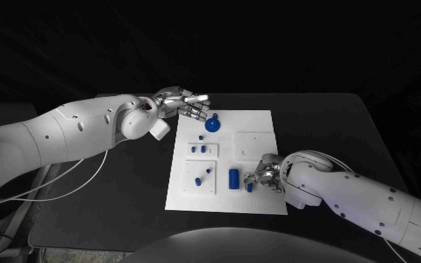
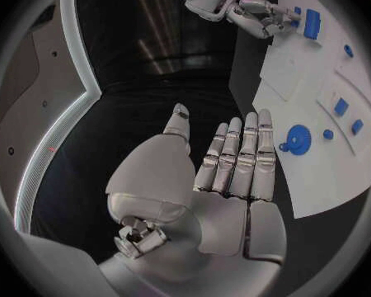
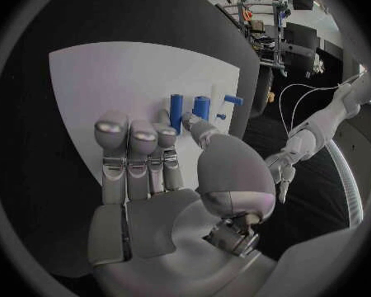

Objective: Assemble the parts on the task board

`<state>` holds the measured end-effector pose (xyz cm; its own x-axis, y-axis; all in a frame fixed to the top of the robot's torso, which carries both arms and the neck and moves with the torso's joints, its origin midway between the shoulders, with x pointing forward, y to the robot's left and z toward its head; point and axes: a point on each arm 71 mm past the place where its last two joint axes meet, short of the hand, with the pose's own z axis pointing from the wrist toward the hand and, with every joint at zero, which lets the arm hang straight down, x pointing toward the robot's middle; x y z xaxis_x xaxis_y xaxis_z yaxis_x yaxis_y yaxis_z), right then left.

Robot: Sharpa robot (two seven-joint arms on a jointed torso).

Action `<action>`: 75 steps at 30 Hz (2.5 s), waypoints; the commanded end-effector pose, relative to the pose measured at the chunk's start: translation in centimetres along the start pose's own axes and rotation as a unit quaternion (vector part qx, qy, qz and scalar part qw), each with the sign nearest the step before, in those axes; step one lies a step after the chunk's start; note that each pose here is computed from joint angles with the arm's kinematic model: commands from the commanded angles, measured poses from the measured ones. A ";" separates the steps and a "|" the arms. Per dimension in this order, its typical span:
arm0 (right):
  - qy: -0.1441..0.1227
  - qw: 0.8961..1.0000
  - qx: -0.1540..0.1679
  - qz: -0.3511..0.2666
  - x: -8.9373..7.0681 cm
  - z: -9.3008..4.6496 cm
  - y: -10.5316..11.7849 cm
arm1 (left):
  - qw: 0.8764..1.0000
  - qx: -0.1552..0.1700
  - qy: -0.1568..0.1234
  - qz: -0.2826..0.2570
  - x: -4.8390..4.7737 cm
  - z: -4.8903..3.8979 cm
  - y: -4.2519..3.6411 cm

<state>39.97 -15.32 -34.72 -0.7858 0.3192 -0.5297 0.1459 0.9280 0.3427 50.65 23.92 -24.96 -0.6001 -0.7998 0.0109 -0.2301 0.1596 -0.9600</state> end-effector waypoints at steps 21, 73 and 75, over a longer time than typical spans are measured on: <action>-0.014 1.000 -0.010 -0.008 0.2 -0.1 0.6 | 1.000 -0.003 0.016 -0.007 0.29 0.18 0.08; 0.047 0.998 -0.035 0.011 2.1 -1.0 -1.7 | 1.000 -0.005 0.014 -0.002 -0.01 0.05 0.21; 0.044 0.998 -0.032 0.013 2.1 -0.9 -1.8 | 1.000 -0.005 0.014 -0.002 -0.01 0.05 0.21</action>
<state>37.54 -16.50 -35.68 -0.8305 0.3230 -0.4538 0.1316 0.9055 0.4035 50.73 24.09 -25.20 -0.6068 -0.7947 0.0161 -0.2457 0.1683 -0.9546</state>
